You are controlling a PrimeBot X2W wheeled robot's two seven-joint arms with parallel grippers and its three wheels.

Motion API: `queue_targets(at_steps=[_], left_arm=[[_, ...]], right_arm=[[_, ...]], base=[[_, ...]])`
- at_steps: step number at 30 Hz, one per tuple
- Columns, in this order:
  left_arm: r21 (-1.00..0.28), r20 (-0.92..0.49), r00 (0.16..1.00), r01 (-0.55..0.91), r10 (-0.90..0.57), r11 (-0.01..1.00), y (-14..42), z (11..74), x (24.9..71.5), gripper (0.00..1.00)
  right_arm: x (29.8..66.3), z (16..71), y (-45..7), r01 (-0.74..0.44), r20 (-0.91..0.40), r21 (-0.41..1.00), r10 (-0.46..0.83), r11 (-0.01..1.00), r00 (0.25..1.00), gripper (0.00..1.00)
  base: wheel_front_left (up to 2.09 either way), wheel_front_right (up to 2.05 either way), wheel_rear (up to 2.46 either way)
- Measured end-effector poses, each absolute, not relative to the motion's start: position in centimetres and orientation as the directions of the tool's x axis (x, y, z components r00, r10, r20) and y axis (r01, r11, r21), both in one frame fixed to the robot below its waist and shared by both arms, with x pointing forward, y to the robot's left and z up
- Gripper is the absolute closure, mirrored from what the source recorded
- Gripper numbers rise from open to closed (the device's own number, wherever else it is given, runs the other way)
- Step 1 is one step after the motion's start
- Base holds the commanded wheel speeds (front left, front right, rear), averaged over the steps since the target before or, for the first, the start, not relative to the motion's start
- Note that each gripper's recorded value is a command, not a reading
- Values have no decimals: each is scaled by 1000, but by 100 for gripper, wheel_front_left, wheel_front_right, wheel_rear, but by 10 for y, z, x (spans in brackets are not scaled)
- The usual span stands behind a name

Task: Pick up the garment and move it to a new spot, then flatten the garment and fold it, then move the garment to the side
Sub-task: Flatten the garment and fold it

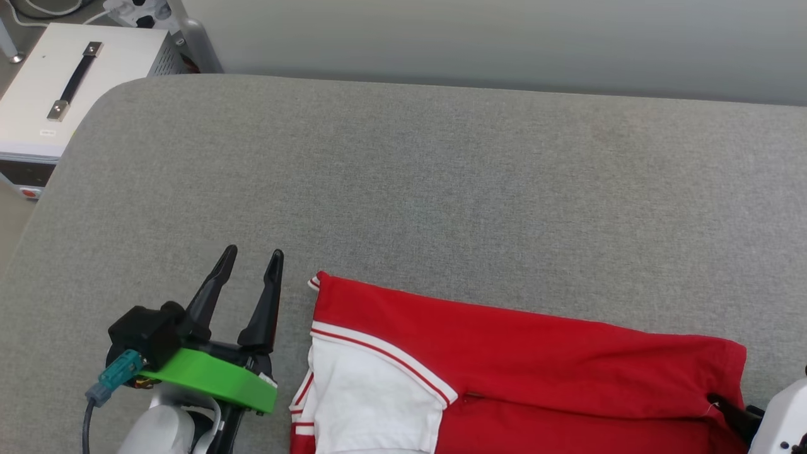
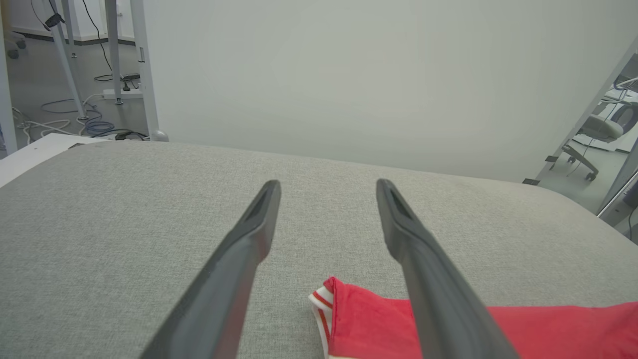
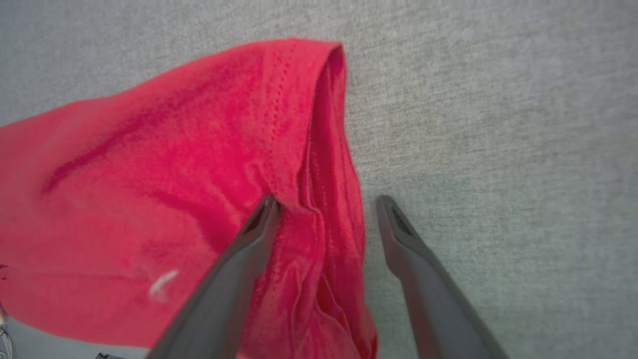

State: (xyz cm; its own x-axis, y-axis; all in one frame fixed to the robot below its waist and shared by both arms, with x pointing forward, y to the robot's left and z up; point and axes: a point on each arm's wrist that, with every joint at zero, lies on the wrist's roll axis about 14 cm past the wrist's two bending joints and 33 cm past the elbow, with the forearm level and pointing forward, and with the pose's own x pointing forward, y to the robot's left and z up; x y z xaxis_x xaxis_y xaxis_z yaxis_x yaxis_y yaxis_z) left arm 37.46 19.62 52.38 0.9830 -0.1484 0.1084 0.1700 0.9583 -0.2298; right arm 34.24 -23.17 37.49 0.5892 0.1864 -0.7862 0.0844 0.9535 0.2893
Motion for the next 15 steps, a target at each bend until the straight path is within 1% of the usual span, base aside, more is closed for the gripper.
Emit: queue_targets(at_steps=[9,15], left_arm=[[-243,72,989,146,-132,959,198,510,377,0],[-246,60,989,148,-137,958,196,506,376,0]], right_arm=[[340,357,-212,73,-812,321,234,944,535,0],[344,357,-198,54,-796,362,278,931,537,0]], base=[[0,0,0],[0,0,0]])
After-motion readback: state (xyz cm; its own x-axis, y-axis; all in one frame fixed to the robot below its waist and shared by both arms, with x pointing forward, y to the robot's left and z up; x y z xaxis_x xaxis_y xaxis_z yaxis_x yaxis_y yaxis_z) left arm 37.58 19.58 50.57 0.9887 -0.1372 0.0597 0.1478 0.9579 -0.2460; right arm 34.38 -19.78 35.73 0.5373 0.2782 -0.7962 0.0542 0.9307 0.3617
